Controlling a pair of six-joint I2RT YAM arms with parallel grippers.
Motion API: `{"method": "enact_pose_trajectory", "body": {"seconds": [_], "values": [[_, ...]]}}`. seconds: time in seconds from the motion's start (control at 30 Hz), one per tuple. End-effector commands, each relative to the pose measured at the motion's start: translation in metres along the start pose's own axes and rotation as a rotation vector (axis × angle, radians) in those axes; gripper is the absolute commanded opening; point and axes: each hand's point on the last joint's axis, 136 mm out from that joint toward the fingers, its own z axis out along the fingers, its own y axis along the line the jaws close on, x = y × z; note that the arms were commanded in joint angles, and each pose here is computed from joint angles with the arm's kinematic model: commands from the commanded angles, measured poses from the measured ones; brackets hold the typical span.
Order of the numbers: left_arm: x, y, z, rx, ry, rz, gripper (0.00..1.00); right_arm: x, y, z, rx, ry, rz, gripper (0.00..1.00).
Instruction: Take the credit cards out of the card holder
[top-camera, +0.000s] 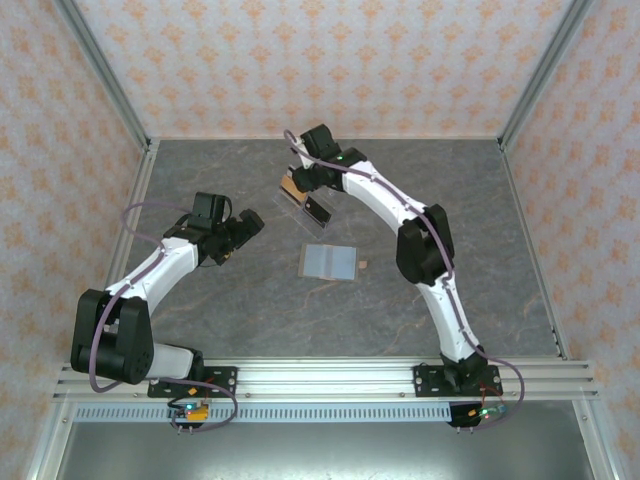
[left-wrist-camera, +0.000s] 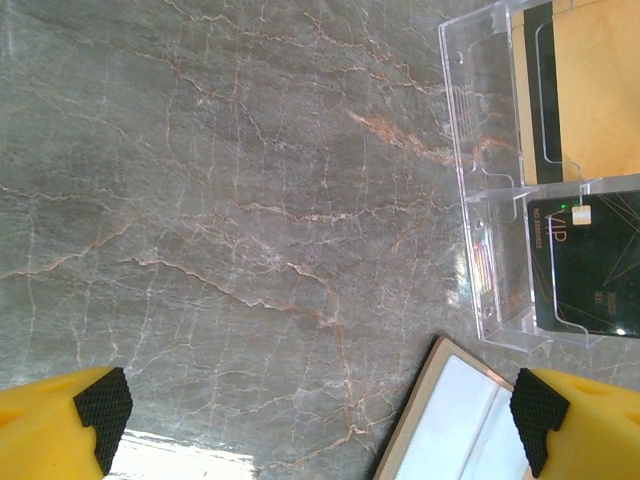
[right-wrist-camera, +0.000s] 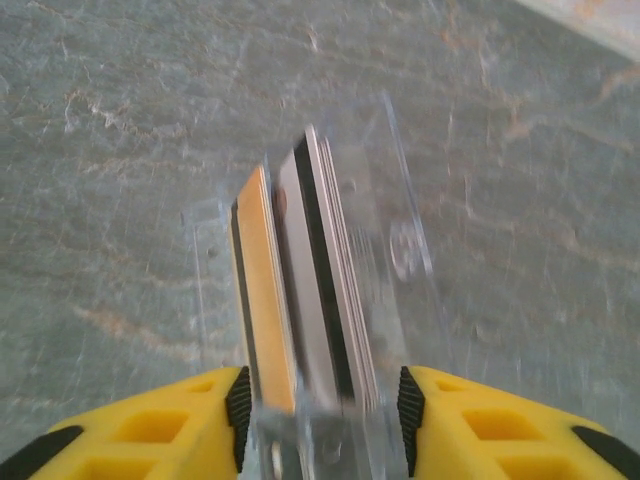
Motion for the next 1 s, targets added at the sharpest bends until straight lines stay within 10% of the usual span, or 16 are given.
{"method": "enact_pose_trajectory", "body": {"seconds": [0.0,0.6,0.97], "values": [[-0.002,-0.003,-0.004,0.001,0.019,0.024,1.00,-0.020,-0.001,-0.069,0.002,-0.091,0.167,0.50],[0.049,-0.052,0.009,0.014,0.168,0.270,0.93,0.169,0.020,-0.097,-0.076,0.194,0.781,0.57],[0.096,-0.080,0.041,-0.008,0.248,0.363,0.51,0.211,0.018,-0.062,0.001,0.303,0.815,0.47]]}}
